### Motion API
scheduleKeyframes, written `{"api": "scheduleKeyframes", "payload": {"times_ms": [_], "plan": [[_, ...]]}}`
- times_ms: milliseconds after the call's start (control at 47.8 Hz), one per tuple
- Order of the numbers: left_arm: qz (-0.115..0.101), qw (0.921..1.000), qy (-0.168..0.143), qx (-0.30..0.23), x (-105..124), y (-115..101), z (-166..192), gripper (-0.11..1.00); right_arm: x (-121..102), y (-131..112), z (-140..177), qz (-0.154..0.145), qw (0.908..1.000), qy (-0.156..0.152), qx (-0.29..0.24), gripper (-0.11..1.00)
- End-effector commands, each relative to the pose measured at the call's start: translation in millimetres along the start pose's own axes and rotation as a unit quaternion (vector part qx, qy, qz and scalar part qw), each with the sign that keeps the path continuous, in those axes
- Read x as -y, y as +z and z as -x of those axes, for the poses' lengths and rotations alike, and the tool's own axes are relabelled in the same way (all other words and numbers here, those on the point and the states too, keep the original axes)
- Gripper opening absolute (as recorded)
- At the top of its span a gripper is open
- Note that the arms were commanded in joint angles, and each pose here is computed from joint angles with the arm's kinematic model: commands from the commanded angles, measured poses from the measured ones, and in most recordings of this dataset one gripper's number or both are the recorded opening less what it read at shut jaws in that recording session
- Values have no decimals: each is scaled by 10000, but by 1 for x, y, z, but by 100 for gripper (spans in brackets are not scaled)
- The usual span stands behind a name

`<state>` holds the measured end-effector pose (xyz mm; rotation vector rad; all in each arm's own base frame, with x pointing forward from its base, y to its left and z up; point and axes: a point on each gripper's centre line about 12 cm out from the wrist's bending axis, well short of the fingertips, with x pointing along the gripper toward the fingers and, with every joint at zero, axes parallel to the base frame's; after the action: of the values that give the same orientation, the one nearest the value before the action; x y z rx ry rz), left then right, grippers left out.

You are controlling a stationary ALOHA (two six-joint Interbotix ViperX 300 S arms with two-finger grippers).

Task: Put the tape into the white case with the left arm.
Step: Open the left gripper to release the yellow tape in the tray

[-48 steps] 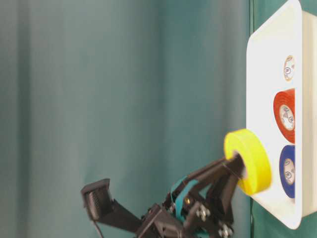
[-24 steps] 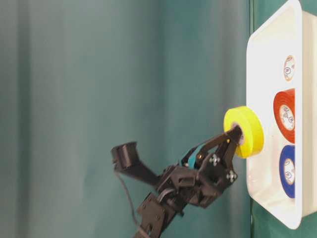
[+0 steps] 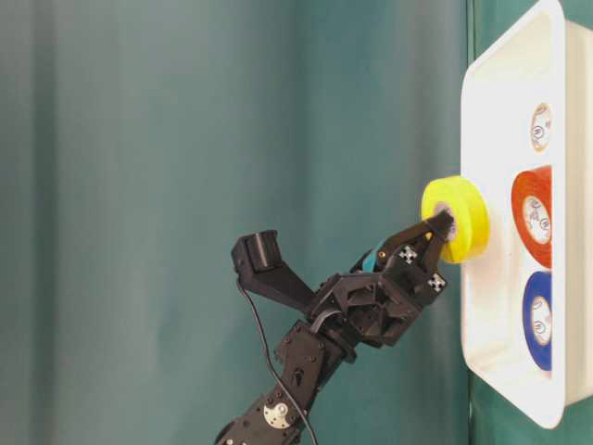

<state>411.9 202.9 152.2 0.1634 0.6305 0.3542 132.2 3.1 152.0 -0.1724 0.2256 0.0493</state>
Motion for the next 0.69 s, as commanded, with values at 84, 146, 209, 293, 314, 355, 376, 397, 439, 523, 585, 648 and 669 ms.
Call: {"api": "scheduleKeyframes", "payload": {"times_ms": [84, 146, 209, 293, 314, 355, 376, 397, 439, 523, 585, 648, 669], "plan": [[24, 9994, 132, 328, -10, 23, 7, 27, -2, -7, 0, 47, 9999, 39, -85, -9], [47, 9993, 134, 336, -11, 24, 8, 28, -2, -6, 0, 47, 10000, 39, -70, -9], [55, 9994, 129, 321, -10, 23, 7, 40, -2, -7, 0, 47, 9999, 39, -85, -9], [63, 9994, 124, 307, -10, 21, 7, 66, -2, -6, 0, 45, 10000, 30, -79, -9], [82, 9994, 131, 305, -11, 21, 8, 72, -2, -6, 0, 47, 10000, 37, -77, -9], [86, 9994, 124, 307, -10, 21, 8, 83, -2, -6, 0, 45, 10000, 32, -71, -9], [89, 9994, 118, 309, -9, 22, 8, 88, -2, -6, 0, 47, 10000, 37, -77, -9], [97, 9994, 120, 316, -9, 22, 8, 92, -2, -6, 0, 55, 9999, 37, -77, -9], [104, 9994, 104, 313, -8, 22, 8, 96, -2, -6, 0, 55, 9999, 37, -77, -9], [112, 9993, 96, 332, -7, 24, 8, 95, -2, -6, 0, 55, 10000, 39, -70, -9], [115, 9994, 71, 323, -5, 24, 9, 96, -2, -7, 0, 53, 9999, 31, -86, -9], [118, 9993, 44, 347, -2, 26, 11, 95, -2, -6, 0, 53, 10000, 30, -79, -9], [122, 9993, 35, 342, -1, 26, 12, 95, -2, -7, 0, 53, 9999, 31, -86, -9]]}}
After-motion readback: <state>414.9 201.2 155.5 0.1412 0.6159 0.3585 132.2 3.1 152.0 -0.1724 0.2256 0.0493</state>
